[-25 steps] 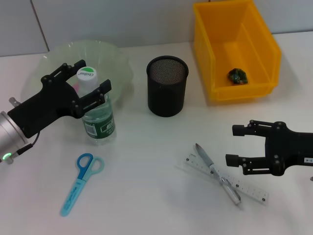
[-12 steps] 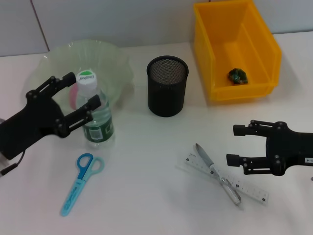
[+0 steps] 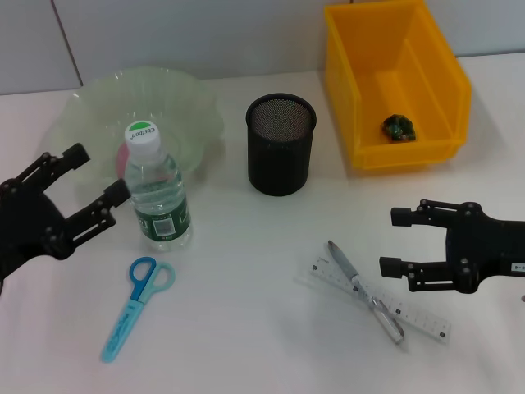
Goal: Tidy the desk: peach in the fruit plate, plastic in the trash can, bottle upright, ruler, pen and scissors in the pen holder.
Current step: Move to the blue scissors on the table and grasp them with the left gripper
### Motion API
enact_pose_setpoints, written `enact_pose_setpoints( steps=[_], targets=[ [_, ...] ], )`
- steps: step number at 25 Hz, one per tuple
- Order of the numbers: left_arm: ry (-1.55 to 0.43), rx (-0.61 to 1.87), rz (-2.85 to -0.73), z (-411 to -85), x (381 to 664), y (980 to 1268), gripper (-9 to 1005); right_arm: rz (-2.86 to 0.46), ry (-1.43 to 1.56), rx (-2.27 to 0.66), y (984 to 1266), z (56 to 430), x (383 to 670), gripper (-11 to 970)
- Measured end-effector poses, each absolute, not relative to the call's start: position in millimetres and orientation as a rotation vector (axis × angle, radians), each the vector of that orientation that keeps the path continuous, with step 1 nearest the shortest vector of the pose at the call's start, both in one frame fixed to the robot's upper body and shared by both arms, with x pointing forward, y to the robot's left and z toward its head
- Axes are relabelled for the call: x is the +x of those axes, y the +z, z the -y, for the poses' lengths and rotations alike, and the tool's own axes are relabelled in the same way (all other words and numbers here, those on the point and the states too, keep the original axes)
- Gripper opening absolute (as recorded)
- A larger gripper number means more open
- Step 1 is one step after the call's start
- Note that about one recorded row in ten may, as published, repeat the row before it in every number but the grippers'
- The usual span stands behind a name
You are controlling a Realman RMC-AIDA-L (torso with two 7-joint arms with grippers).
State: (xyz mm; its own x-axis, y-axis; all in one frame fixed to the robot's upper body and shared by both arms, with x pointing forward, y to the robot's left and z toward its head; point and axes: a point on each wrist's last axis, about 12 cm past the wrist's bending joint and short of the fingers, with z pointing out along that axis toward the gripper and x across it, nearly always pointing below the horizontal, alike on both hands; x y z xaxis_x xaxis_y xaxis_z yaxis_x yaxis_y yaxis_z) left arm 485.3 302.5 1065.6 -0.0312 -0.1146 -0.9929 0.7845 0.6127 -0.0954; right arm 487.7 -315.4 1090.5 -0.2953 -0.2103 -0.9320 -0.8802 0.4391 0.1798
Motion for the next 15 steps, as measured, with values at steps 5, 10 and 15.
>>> enact_pose_setpoints(
  steps=[5,10,15],
  targets=[
    [-0.822,0.629,-1.469,-311,471,1068,814,-1.765,0.903,-0.933,1090,317,486,830],
    [-0.800,0.647,-1.550,-317,456,1067,814,-1.765,0.898,-0.933,1090,318,486,830],
    [-0.800,0.611,-1.598,-324,448,1071,814,-1.762,0.897,-0.935,1091,318,487,830]
  ],
)
